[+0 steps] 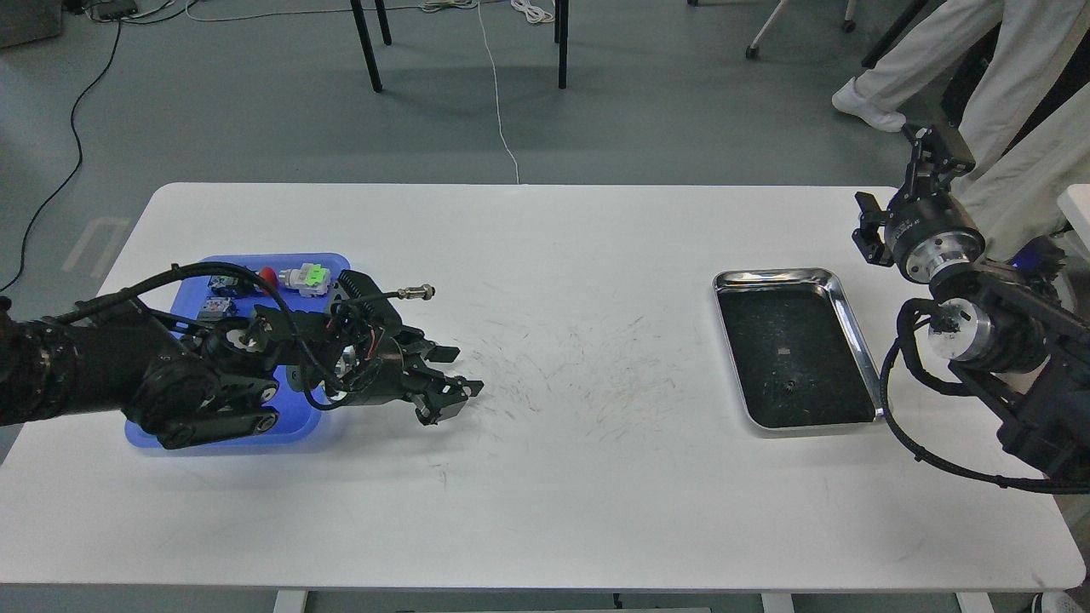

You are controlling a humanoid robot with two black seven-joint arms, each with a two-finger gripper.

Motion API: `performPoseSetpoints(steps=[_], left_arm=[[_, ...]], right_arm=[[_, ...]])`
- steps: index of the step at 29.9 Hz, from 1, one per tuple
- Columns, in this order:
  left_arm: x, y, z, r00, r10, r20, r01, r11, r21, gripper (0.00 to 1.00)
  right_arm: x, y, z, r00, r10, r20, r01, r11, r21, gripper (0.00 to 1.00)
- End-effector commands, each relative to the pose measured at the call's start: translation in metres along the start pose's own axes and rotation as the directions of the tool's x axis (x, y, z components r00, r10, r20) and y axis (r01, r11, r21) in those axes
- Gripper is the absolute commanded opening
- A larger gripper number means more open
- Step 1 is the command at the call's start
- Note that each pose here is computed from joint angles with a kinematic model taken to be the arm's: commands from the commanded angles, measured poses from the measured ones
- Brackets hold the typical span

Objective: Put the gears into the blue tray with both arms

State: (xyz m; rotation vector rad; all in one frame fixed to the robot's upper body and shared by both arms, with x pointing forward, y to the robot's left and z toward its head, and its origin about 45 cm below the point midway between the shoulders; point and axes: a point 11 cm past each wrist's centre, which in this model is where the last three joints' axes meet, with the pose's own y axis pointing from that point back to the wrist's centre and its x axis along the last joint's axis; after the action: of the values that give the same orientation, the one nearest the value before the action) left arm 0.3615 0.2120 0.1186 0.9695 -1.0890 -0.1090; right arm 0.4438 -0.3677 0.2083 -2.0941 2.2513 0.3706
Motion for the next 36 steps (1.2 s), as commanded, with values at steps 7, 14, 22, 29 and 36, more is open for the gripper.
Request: performPoseSetpoints(steps=[7,14,22,29,36], left_arm=[[-0.008,-0.006,0.003,1.000,-0.014,0.016,0.015,1.000,-0.025,0.57],[-0.008,-0.004,0.013,1.000,-0.016,0.017,0.018,0.994,-0.108,0.44],[-0.008,-0.006,0.014,1.000,-0.017,0.019,0.020,0.993,-0.113,0.37],[-0.013,-0.006,0.015,0.999,-0.027,0.022,0.029,0.992,-0.122,0.30],[-0.017,-0.005,0.015,0.999,-0.037,0.037,0.042,0.991,-0.125,0.22]], right_arm=[[-0.002,0.000,-0.002,1.000,-0.007,0.001,0.007,1.000,0.003,0.98],[-0.002,0.001,0.000,1.000,-0.007,-0.007,0.007,1.000,-0.001,0.98],[-0.001,0.001,-0.001,1.000,-0.010,-0.016,0.010,1.000,0.002,0.98],[-0.001,0.001,-0.001,1.000,-0.009,-0.018,0.009,1.000,0.001,0.98],[0.000,0.001,-0.001,1.000,-0.010,-0.020,0.010,1.000,0.000,0.98]])
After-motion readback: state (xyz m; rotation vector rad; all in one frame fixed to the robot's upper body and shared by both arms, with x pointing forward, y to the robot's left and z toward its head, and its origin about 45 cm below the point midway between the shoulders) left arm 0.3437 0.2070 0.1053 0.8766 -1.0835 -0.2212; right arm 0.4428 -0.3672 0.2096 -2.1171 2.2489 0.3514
